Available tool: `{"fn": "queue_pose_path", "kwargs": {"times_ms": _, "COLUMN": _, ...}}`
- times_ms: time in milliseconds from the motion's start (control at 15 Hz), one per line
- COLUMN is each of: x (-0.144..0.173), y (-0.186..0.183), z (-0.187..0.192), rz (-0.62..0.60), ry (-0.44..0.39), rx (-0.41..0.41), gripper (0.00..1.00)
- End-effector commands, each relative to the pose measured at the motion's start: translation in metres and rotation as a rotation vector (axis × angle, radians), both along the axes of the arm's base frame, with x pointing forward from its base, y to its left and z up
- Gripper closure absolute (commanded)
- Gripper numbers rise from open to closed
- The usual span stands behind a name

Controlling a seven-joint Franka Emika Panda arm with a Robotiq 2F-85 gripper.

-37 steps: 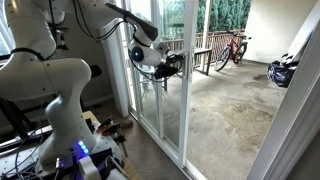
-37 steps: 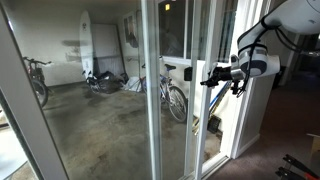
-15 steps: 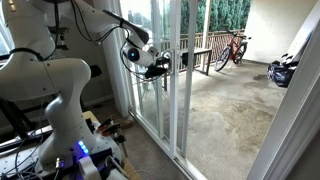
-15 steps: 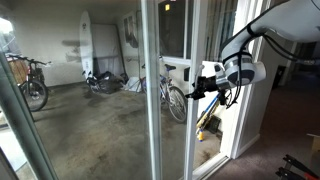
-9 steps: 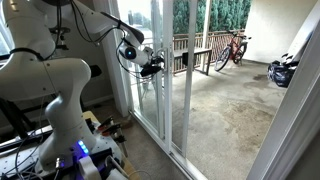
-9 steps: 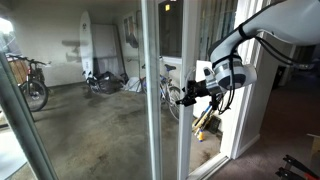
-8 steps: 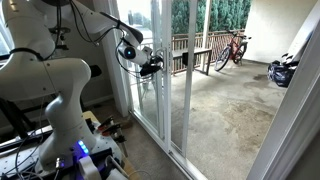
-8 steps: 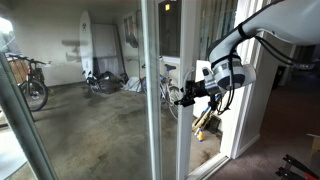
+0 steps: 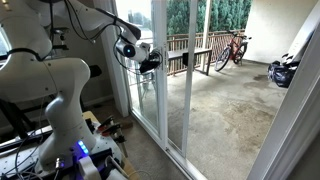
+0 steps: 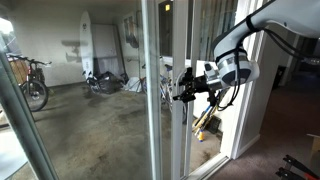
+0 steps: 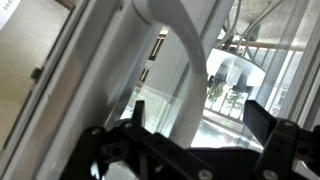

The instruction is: Open the door

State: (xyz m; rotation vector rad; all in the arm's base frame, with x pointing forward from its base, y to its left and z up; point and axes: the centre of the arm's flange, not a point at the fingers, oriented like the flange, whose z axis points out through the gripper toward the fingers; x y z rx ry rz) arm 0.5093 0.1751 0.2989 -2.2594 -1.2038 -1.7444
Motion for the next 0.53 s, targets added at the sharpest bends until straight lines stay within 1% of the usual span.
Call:
{"fn": "queue_pose_path", "kwargs": {"times_ms": 0, "x": -0.036, "y": -0.022, "z": -0.049, "rz": -0.015, "ry": 0.01, "rx": 0.012, "gripper": 0.0}}
{"fn": "queue_pose_path", "kwargs": {"times_ms": 133, "x": -0.047, "y": -0.034, "z": -0.059, "rz": -0.021, "ry": 0.024, "rx": 0.018, "gripper": 0.0}}
{"fn": "queue_pose_path", "kwargs": {"times_ms": 200, "x": -0.02, "y": -0.031, "z": -0.026, "rz": -0.017, "ry": 0.045, "rx": 0.013, "gripper": 0.0}}
{"fn": "queue_pose_path", "kwargs": {"times_ms": 333, "x": -0.027, "y": -0.043, "z": -0.033, "rz": -0.031, "ry": 0.06, "rx": 0.015, "gripper": 0.0}}
{"fn": "queue_pose_path", "kwargs": {"times_ms": 467, "x": -0.027, "y": -0.045, "z": -0.034, "rz": -0.032, "ry": 0.06, "rx": 0.016, "gripper": 0.0}}
